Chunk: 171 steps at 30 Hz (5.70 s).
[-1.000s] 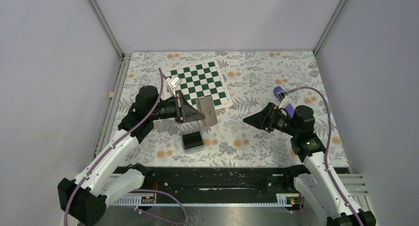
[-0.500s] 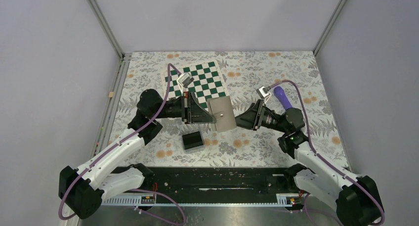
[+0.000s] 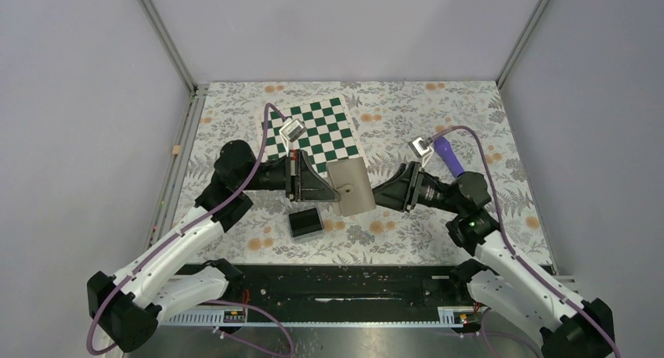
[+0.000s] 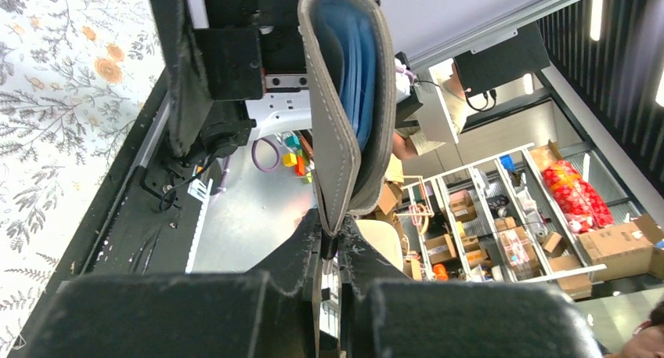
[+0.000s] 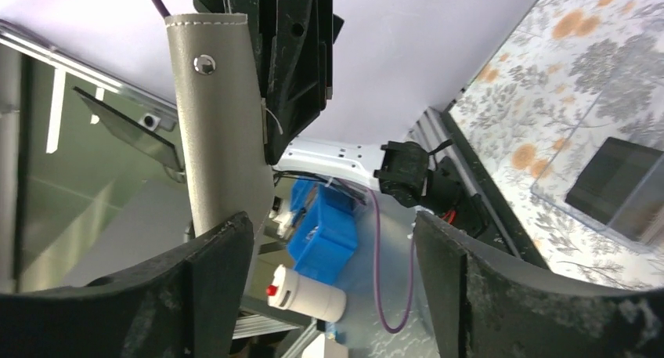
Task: Put the credit cards into the card holder
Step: Pick up the card holder from the center of the board, then open the card holder.
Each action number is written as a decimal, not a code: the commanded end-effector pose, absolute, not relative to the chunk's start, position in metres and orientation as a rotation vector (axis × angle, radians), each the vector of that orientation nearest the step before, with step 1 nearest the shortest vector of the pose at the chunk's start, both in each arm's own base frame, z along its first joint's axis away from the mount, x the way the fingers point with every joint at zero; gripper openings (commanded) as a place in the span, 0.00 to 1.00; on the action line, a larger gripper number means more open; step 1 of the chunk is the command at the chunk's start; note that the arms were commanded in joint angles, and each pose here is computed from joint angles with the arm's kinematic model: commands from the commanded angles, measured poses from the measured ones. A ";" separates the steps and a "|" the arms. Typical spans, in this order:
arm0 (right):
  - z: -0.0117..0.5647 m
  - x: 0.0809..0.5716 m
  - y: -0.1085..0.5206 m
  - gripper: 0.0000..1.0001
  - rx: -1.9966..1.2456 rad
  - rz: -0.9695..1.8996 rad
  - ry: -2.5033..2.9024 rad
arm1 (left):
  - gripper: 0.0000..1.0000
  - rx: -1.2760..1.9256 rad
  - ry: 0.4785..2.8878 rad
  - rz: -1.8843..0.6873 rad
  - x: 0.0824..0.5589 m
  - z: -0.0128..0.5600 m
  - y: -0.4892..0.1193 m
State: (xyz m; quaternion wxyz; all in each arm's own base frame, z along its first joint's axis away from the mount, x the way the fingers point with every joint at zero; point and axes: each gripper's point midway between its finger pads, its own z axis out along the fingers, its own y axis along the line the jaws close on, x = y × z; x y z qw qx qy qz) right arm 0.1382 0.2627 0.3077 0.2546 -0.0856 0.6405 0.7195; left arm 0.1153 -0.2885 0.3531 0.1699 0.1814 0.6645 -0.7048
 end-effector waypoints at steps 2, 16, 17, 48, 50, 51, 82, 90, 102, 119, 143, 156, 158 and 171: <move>0.340 0.129 0.251 0.85 -0.352 1.762 1.688 | 0.00 0.526 1.888 -1.910 0.117 0.350 -0.284; 0.361 0.115 0.248 0.87 -0.419 1.793 1.660 | 0.00 0.574 1.874 -1.902 0.108 0.357 -0.279; 0.364 0.114 0.248 0.87 -0.422 1.793 1.652 | 0.00 0.568 1.883 -1.881 0.110 0.353 -0.279; 0.364 0.105 0.260 0.70 -0.503 2.038 1.612 | 0.00 0.647 1.695 -1.992 0.090 0.378 -0.280; 0.366 0.102 0.260 0.68 -0.515 2.048 1.606 | 0.00 0.649 1.689 -1.997 0.090 0.379 -0.282; 0.366 0.101 0.260 0.67 -0.521 2.052 1.607 | 0.00 0.650 1.690 -1.999 0.090 0.379 -0.282; 0.275 0.141 0.243 0.00 -0.180 1.433 2.125 | 0.99 0.232 2.235 -1.037 0.166 0.294 -0.258; 0.244 0.156 0.226 0.00 -0.048 1.221 2.235 | 0.98 0.300 2.310 -0.779 0.160 0.285 -0.289; 0.239 0.154 0.226 0.00 -0.040 1.219 2.244 | 0.89 0.323 2.366 -0.661 0.169 0.264 -0.337; 0.232 0.150 0.228 0.00 -0.047 1.230 2.272 | 0.74 0.255 2.356 -0.624 0.187 0.251 -0.359; 0.230 0.153 0.220 0.00 -0.020 1.154 2.306 | 0.54 0.296 2.436 -0.606 0.174 0.216 -0.355; 0.228 0.155 0.214 0.00 -0.006 1.107 2.313 | 0.30 0.370 2.542 -0.154 0.185 0.161 -0.317; 0.227 0.155 0.211 0.00 -0.002 1.089 2.313 | 0.30 0.371 2.561 -0.086 0.185 0.151 -0.305; 0.221 0.154 0.211 0.00 -0.012 1.087 2.319 | 0.61 0.297 2.496 -0.708 0.172 0.187 -0.314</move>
